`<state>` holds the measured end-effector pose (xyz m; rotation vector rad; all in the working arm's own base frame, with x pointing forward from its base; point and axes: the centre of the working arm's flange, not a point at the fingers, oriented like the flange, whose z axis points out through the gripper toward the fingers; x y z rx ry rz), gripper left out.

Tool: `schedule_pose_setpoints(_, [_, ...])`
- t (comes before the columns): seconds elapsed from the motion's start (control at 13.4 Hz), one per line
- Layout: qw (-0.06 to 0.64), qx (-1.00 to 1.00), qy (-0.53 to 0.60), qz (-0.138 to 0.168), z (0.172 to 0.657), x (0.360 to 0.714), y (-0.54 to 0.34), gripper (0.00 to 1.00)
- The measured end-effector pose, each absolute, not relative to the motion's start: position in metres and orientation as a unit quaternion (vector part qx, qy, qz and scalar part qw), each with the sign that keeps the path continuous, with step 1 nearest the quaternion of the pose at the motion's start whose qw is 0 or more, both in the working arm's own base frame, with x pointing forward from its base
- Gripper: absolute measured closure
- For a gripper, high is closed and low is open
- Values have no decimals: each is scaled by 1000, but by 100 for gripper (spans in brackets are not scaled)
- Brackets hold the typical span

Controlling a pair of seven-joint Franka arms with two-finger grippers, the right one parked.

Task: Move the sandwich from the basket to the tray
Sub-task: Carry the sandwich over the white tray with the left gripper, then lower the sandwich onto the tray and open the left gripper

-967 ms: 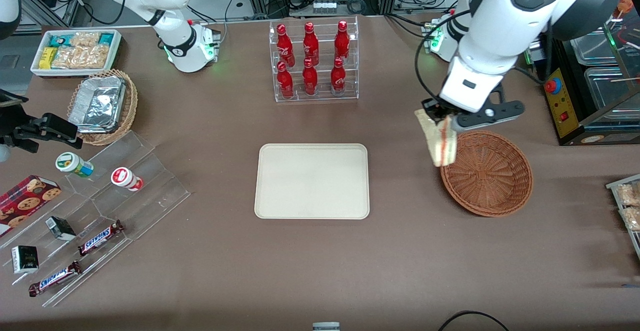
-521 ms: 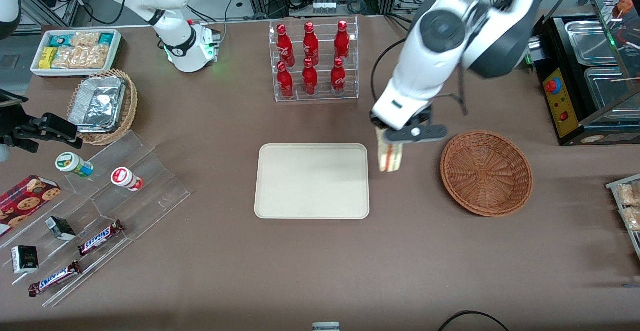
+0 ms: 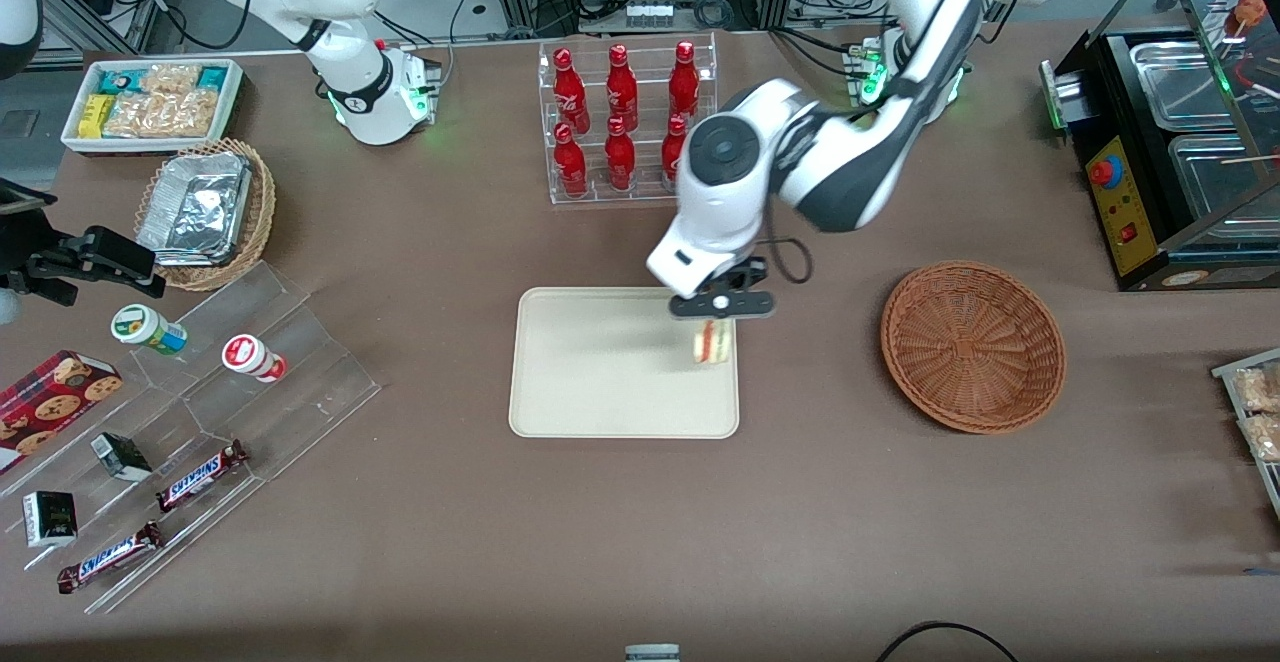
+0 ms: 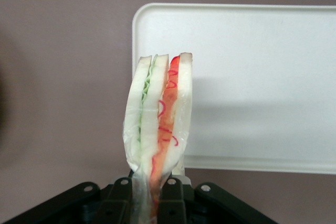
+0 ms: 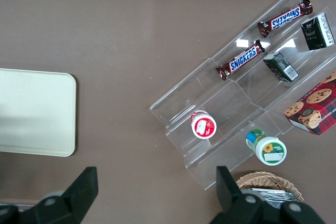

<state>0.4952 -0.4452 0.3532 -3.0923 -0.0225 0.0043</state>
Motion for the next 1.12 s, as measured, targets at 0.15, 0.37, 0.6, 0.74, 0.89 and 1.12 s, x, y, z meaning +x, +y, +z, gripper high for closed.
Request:
schedule_pose_setpoints(0.15, [35, -999, -15, -4, 323, 495, -453, 85])
schedule_pose_setpoints(0.37, [42, -999, -22, -20, 284, 498, -460, 85])
schedule_pose_setpoints(0.6, [41, -999, -18, -27, 263, 498, -468, 85])
schedule_pose_setpoints(0.74, [34, -999, -16, -31, 259, 498, -471, 85])
schedule_pose_setpoints(0.89, [33, -999, -13, -32, 257, 495, -475, 85])
schedule_pose_setpoints(1.12, [35, -999, -9, -28, 250, 492, -478, 82])
